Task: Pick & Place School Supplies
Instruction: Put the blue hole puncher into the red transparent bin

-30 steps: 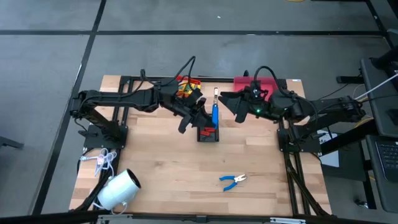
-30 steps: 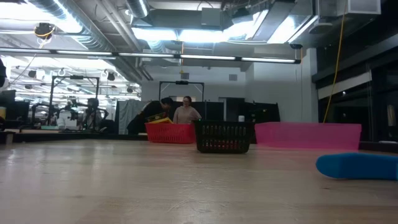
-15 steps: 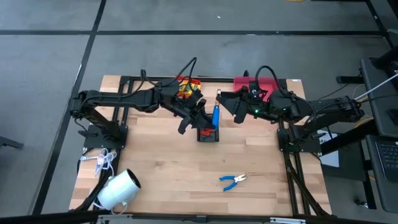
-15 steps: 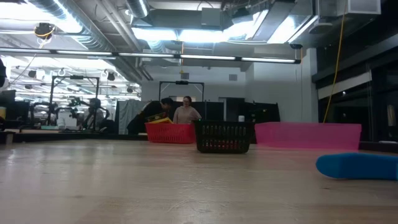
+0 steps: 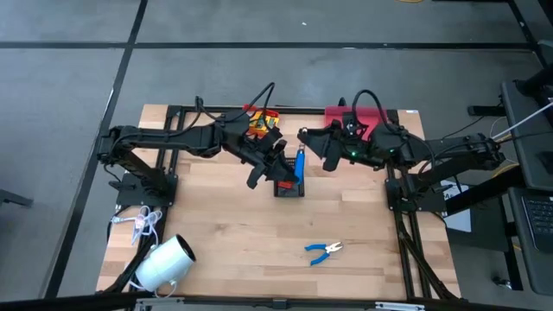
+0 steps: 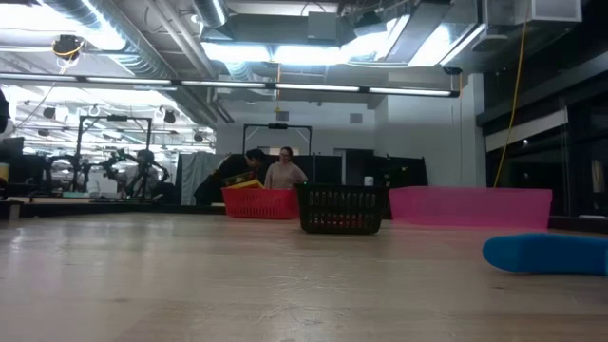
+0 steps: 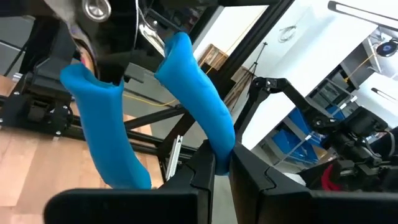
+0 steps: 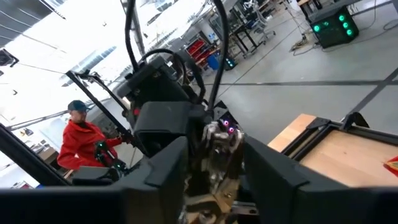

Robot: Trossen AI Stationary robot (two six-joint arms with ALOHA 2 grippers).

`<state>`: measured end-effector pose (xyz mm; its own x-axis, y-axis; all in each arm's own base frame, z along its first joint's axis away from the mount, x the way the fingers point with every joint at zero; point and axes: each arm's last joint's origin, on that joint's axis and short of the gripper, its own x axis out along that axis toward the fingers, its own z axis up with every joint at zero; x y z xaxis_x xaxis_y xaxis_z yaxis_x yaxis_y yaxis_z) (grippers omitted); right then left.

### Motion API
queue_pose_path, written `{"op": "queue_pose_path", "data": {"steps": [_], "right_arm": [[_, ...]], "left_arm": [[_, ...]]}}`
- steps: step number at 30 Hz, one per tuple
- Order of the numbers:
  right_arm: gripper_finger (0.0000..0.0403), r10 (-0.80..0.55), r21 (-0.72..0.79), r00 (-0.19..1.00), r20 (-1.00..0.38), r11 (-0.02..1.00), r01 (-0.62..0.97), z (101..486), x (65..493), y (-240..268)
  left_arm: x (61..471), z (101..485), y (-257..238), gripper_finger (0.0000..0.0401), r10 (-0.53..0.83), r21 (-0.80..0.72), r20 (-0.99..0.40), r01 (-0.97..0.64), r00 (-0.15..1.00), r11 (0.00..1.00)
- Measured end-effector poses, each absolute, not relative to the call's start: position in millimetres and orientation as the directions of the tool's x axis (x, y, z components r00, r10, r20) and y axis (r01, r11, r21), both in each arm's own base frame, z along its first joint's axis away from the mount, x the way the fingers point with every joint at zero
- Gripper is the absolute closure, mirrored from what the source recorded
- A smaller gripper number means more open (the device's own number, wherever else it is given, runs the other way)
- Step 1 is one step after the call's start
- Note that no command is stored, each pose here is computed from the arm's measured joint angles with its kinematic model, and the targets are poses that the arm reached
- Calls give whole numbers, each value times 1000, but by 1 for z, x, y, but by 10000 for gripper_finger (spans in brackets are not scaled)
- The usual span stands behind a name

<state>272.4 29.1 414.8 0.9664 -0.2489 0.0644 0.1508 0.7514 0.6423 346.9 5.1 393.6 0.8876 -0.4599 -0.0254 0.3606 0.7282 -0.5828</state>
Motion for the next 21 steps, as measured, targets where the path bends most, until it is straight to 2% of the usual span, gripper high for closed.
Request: {"op": "queue_pose_path", "data": {"steps": [4,7,12,17,21], "right_arm": [[320,-237,645,967,90,754,125,418,271,29],[320,-231,625,968,99,771,120,419,272,30],[321,-230,595,968,96,793,130,418,272,30],[324,-291,575,951,105,798,181,420,269,27],[324,-315,557,944,101,804,209,421,266,25]], "left_arm": [[347,392,5,379,-453,-576,-43,348,891,740],[347,390,5,374,-453,-568,-64,341,889,749],[346,384,2,324,-471,-583,-113,325,875,745],[340,371,-3,285,-501,-598,-254,273,828,754],[338,364,0,269,-463,-578,-323,215,826,787]]}}
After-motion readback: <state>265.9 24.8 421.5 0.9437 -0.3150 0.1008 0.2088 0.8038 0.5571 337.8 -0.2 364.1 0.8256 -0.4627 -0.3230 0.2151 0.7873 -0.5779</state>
